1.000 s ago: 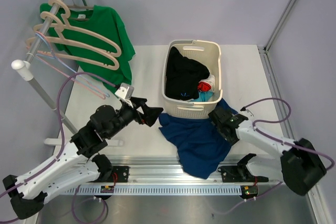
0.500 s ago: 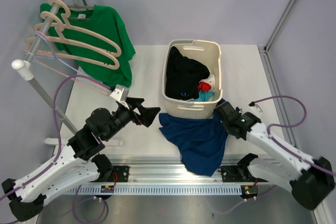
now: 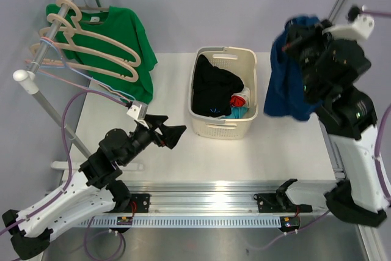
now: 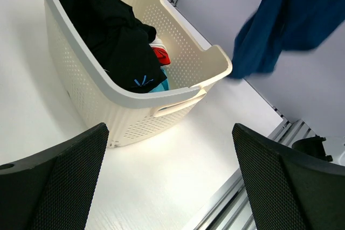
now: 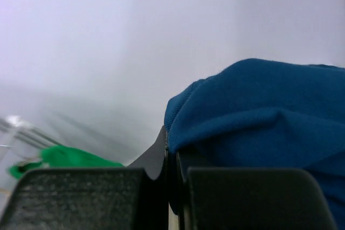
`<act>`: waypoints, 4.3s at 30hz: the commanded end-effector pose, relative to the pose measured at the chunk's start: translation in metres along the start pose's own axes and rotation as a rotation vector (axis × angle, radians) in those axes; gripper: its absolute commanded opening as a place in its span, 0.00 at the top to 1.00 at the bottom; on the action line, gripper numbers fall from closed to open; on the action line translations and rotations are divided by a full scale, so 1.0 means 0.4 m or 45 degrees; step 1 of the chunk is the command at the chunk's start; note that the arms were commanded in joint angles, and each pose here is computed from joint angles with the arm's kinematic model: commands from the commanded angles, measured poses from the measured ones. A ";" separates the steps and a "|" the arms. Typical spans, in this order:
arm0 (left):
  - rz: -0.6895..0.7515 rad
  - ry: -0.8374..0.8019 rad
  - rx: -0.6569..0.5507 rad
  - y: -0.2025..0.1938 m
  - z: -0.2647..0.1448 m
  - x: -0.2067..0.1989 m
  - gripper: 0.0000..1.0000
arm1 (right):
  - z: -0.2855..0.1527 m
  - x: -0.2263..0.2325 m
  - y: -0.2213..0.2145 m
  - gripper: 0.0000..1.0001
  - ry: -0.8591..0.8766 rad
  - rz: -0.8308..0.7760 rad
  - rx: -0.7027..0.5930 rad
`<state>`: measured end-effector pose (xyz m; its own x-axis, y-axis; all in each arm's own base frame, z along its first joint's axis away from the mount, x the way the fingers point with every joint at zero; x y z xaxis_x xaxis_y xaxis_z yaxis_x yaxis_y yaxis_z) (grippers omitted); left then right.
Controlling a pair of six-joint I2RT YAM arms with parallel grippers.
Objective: Remove the t-shirt from the hanger
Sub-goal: Place the T-shirt in the bin.
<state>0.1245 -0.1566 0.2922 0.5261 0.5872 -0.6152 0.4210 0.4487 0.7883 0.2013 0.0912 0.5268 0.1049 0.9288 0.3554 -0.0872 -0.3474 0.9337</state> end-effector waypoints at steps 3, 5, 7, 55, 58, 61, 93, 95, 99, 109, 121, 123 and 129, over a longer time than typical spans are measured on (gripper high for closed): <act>-0.024 -0.030 -0.117 0.027 -0.007 -0.011 0.01 | 0.113 0.177 0.137 1.00 0.325 -0.350 -0.178; -0.033 -0.045 -0.123 0.023 -0.006 -0.011 0.01 | 0.112 0.191 0.194 1.00 0.339 -0.331 -0.281; -0.029 -0.044 -0.119 0.021 -0.004 -0.009 0.01 | 0.134 0.230 0.192 1.00 0.425 -0.326 -0.331; 0.065 0.140 -0.142 0.008 0.017 0.039 0.01 | 0.410 0.206 -0.290 1.00 0.414 -0.594 0.204; 0.063 0.146 -0.147 0.009 0.017 0.040 0.01 | 0.408 0.234 -0.317 1.00 0.559 -0.538 0.257; 0.062 0.150 -0.152 0.009 0.016 0.041 0.01 | 0.400 0.255 -0.343 1.00 0.674 -0.453 0.297; 0.084 0.216 -0.197 0.011 0.009 0.060 0.01 | 0.442 0.024 -1.119 0.73 0.053 -0.302 1.346; 0.090 0.208 -0.193 0.011 0.009 0.058 0.01 | 0.438 0.020 -1.130 0.66 0.063 -0.305 1.377; 0.075 0.235 -0.208 0.015 0.013 0.060 0.01 | 0.433 0.013 -1.096 0.36 0.078 -0.352 1.371; 0.127 0.333 -0.156 0.131 0.076 -0.029 0.01 | 0.357 0.081 -0.607 0.02 0.253 -0.453 0.957; 0.466 0.669 -0.412 0.356 0.141 -0.095 0.01 | 0.142 0.022 -0.422 0.00 0.439 -0.288 0.776; 0.492 0.719 -0.472 0.395 0.155 -0.083 0.01 | 0.104 0.012 -0.434 0.00 0.502 -0.188 0.769; 0.361 0.743 -0.559 0.512 0.235 -0.037 0.01 | -0.048 -0.011 -0.460 0.00 0.885 0.100 0.738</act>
<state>0.2530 -0.1467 0.4273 0.0593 0.9517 -0.3014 0.0234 0.3005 0.9535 0.2159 0.1415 0.3511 -0.3669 0.8555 0.3653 0.4605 -0.1741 0.8704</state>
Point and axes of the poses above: each gripper's point midway between its finger pads, its own z axis out along the fingers, its own x axis along the line the jaws close on, y = z × x, the point moved 9 cm from there along -z, back along the fingers, and after that the axes turned 14 degrees about -z, right-handed, at the moved point
